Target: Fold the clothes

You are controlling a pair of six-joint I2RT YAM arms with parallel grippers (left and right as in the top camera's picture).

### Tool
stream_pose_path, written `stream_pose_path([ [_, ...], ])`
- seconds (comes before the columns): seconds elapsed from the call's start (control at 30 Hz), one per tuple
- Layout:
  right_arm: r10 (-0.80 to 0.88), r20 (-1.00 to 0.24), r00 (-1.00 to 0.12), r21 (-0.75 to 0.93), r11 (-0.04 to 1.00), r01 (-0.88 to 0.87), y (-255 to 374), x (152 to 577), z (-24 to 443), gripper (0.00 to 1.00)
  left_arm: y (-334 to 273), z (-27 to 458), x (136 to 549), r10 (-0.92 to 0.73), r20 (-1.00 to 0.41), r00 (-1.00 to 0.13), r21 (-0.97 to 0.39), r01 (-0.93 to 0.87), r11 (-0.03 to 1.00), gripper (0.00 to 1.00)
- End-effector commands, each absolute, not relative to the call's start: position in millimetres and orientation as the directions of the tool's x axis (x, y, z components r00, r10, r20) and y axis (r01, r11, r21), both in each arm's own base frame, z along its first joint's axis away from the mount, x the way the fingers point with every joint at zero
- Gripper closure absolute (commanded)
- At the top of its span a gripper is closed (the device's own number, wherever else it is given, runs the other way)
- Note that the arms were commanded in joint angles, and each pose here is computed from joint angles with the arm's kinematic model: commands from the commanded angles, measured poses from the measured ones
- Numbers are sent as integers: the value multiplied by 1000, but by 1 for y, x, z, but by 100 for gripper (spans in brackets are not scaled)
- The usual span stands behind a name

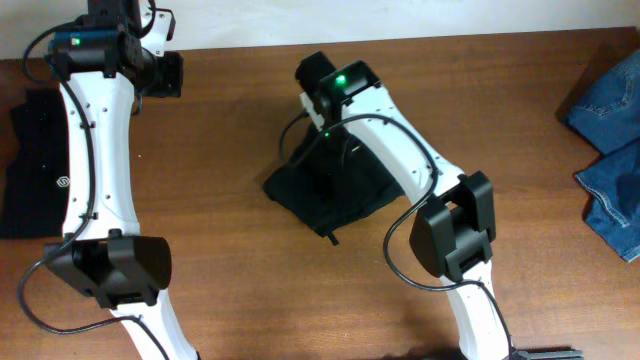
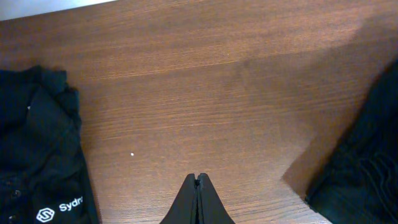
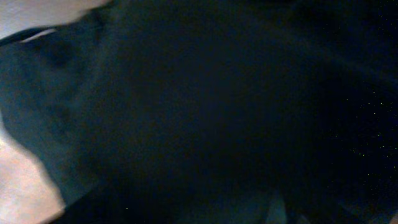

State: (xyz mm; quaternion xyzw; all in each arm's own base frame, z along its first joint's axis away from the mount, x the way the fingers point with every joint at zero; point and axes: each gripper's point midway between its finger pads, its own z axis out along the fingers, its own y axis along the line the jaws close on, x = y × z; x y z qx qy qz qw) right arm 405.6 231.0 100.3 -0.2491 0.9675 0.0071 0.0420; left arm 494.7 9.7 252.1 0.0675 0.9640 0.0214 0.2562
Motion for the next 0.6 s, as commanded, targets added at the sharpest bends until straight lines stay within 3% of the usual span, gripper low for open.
stream_pose_path([
  [0.0, -539, -61, -840, 134, 829, -542, 257, 385, 96, 23, 15, 263, 495, 124, -518, -846, 75, 99, 992, 99],
  [0.23, -721, -53, -691, 365, 630, -685, 279, 341, 106, 23, 16, 265, 499, 122, -533, -837, 77, 96, 992, 99],
  [0.47, -724, -122, -679, 342, 611, -714, 271, 354, 133, 22, 16, 266, 501, 122, -540, -833, 78, 95, 992, 99],
  [0.5, -715, -146, -684, 325, 619, -716, 267, 361, 143, 20, 16, 266, 501, 122, -541, -832, 78, 95, 992, 99],
  [0.53, -701, -176, -691, 282, 637, -718, 259, 373, 156, 9, 16, 267, 501, 122, -542, -831, 79, 95, 992, 99],
  [0.57, -686, -185, -704, 245, 662, -709, 253, 381, 161, 5, 16, 267, 502, 122, -543, -831, 79, 94, 992, 99],
])
